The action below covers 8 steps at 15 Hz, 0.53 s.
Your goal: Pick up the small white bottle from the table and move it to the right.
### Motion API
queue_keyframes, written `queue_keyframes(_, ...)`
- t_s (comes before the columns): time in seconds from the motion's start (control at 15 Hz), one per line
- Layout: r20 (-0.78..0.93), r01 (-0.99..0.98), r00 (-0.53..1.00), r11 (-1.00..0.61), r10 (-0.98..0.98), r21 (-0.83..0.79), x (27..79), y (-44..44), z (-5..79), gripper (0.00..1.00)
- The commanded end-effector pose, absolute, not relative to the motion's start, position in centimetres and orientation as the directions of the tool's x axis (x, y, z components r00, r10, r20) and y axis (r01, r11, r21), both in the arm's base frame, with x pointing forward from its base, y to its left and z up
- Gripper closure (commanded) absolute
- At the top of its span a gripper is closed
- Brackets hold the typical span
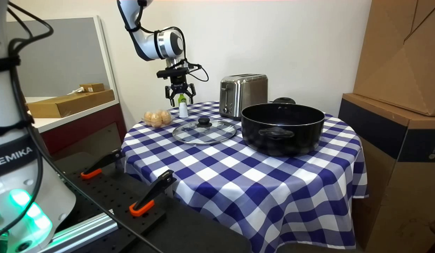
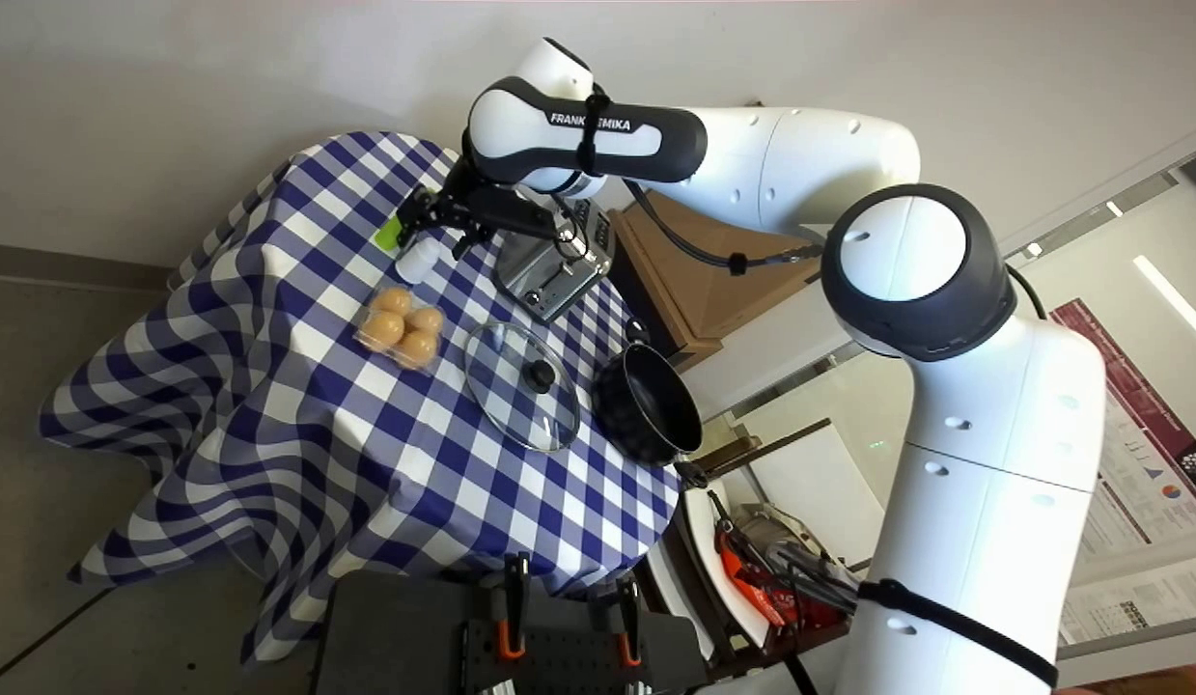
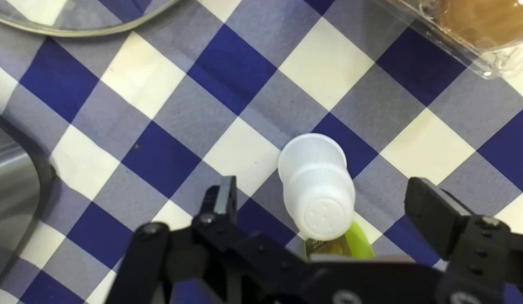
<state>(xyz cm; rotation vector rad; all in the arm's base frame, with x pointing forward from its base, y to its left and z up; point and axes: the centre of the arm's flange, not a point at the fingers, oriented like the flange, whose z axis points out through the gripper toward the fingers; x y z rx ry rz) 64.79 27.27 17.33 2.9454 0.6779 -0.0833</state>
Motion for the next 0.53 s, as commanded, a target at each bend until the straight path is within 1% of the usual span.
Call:
queue_keyframes(0.0,-0.069,0.443,0.896,-0.883,0.438,0.155,66.24,26.73,16.9,0.0)
queue_keyframes(0.07,-0.068,0.444,0.896,-0.881,0.439,0.163,66.35,26.5,16.78,0.02)
queue_keyframes(0.13,-0.07,0.447,0.894,-0.879,0.442,0.168,66.42,26.38,16.7,0.26)
queue_keyframes(0.2,-0.07,0.449,0.893,-0.877,0.444,0.171,66.46,26.34,16.62,0.27)
queue_keyframes(0.27,-0.071,0.453,0.892,-0.875,0.447,0.169,66.46,26.42,16.58,0.31)
queue_keyframes(0.47,-0.074,0.462,0.887,-0.871,0.456,0.166,66.32,26.82,16.46,0.53)
